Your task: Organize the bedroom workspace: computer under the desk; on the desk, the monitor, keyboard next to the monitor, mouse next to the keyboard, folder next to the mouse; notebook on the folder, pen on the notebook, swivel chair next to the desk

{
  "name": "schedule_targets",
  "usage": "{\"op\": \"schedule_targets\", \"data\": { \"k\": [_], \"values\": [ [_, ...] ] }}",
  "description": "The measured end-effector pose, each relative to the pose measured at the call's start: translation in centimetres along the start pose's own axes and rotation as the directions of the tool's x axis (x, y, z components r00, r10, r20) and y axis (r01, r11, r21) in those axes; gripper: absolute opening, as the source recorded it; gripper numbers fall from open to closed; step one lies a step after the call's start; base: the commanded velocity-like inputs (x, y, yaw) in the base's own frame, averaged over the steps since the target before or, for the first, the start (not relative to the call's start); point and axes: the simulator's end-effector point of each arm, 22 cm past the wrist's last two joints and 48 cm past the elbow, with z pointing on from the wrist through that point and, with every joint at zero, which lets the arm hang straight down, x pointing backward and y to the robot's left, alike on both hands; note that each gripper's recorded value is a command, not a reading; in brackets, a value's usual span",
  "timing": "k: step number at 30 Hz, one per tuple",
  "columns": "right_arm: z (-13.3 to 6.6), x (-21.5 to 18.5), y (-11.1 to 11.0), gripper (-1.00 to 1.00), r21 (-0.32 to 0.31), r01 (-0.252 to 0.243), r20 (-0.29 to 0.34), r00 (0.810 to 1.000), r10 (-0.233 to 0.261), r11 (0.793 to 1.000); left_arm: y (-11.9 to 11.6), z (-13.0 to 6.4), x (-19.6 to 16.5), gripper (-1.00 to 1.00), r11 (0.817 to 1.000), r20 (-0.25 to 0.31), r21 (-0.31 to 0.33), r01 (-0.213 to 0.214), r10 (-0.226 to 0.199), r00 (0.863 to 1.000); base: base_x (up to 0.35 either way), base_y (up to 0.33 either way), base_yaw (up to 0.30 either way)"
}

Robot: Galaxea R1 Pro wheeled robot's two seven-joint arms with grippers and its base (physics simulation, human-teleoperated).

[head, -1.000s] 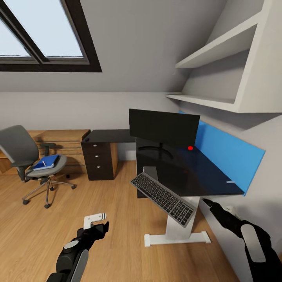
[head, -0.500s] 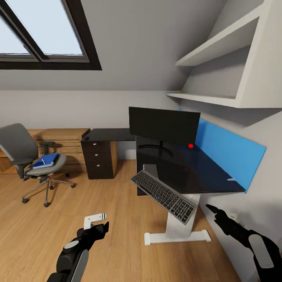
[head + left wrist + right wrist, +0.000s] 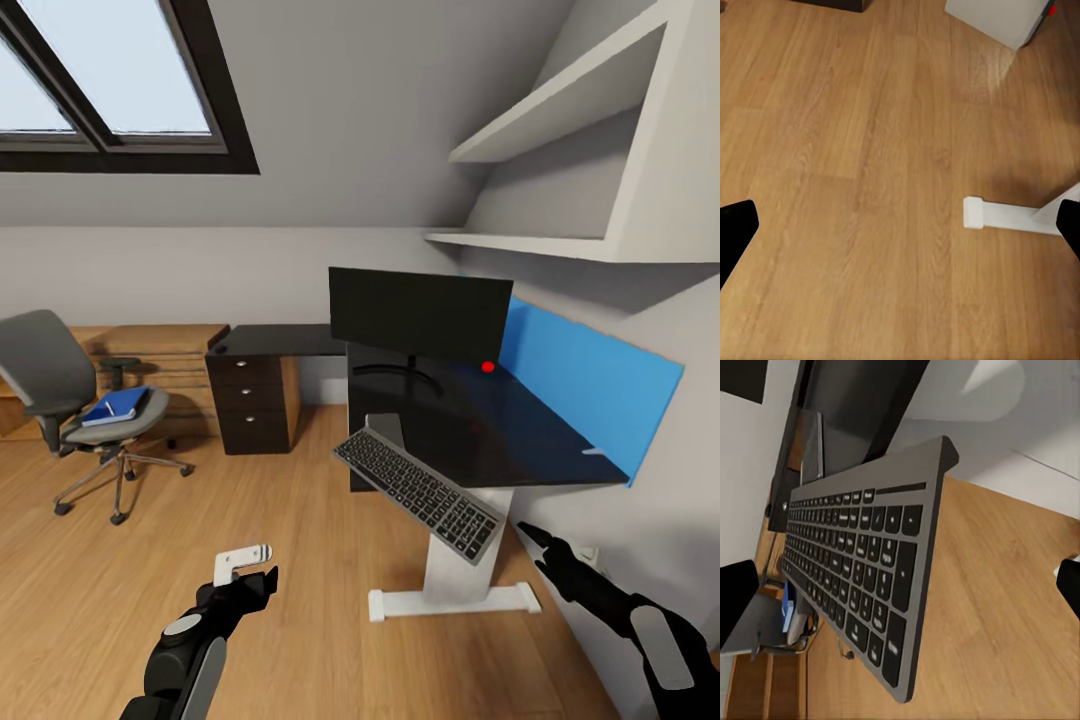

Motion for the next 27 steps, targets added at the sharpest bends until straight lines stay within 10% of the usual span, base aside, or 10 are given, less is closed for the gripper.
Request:
{"op": "schedule_targets", "data": {
  "k": [27],
  "values": [
    [1.3,2.3,-3.3,1.0,-0.053,-0.006,-0.013,1.0,0.005,0.999,0.7,2.6,4.2,1.0,1.0,0.001,0.0,0.0,0.0,1.0,0.0,0.0,0.0]
  ]
}}
